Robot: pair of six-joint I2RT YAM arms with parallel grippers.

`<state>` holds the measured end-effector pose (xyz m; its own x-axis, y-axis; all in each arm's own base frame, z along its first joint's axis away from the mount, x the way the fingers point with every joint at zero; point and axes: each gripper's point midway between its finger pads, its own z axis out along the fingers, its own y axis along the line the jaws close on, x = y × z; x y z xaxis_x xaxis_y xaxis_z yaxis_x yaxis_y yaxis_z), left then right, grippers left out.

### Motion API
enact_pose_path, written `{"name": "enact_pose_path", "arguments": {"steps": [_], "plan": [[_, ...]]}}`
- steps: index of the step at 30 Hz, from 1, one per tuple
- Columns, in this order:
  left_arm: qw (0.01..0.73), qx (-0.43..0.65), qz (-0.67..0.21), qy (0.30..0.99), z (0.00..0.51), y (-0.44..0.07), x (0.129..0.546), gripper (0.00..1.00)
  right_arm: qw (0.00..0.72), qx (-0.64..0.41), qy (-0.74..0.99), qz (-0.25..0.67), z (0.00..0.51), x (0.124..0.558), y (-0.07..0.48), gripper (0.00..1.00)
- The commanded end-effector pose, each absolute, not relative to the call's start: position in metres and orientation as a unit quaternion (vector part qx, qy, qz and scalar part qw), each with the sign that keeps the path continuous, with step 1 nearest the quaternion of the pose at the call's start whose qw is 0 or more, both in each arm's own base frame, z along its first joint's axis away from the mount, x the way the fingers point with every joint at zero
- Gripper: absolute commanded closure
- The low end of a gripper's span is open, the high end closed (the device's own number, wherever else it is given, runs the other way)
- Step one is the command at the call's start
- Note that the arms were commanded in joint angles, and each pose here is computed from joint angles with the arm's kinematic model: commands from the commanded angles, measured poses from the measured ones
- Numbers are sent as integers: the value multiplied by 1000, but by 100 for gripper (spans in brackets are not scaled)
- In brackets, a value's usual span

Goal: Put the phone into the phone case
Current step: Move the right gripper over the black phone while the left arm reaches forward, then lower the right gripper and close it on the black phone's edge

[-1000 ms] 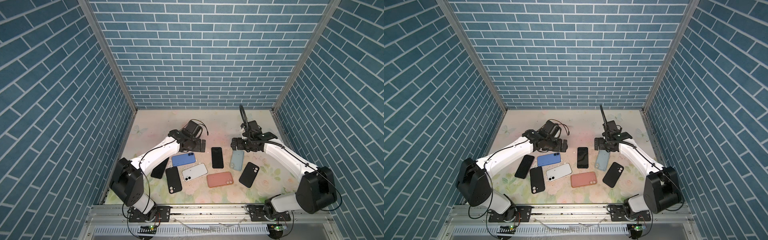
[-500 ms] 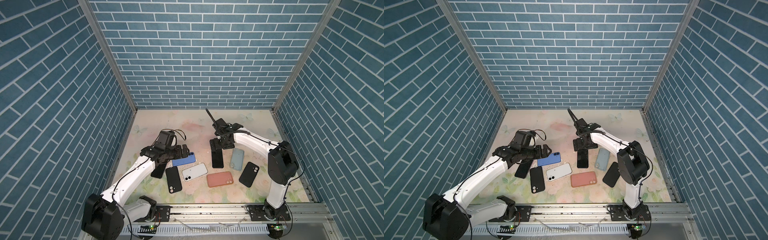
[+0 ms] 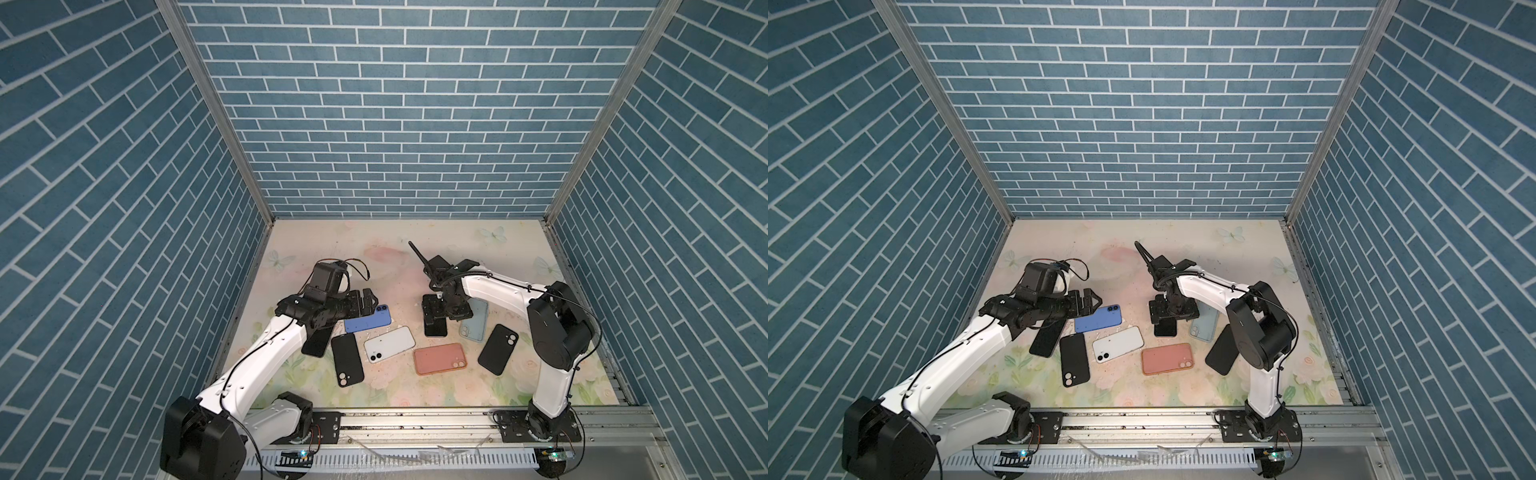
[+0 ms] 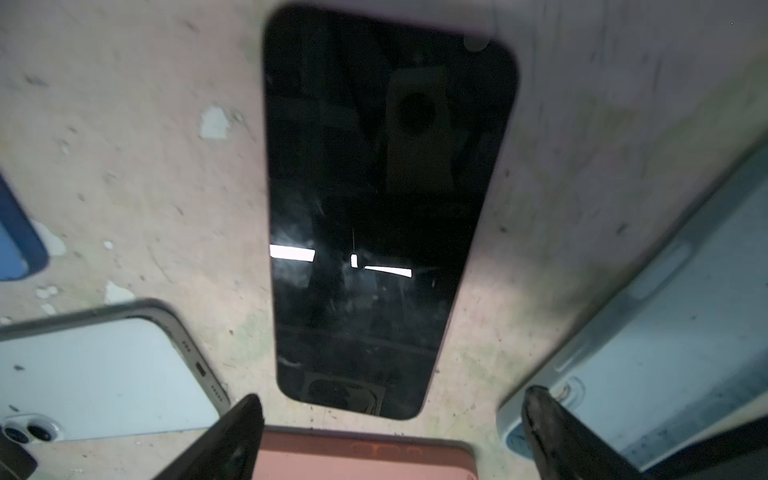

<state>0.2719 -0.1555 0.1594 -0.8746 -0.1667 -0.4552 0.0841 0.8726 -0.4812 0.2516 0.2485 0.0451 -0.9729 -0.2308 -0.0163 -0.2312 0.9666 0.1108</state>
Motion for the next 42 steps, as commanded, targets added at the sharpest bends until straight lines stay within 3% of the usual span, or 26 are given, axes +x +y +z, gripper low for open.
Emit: {"name": "enact_pose_path", "arguments": {"steps": [1,22,42], "plan": [[255,-14,-252,933,162,-156,276,1,6,-95,992,88,58,243,258,2],[264,-30,-238,934,158,-147,280,0,30,-165,985,-48,39,253,258,2],[256,-38,-242,935,153,-152,290,0,13,-212,974,-85,12,246,234,1]]}}
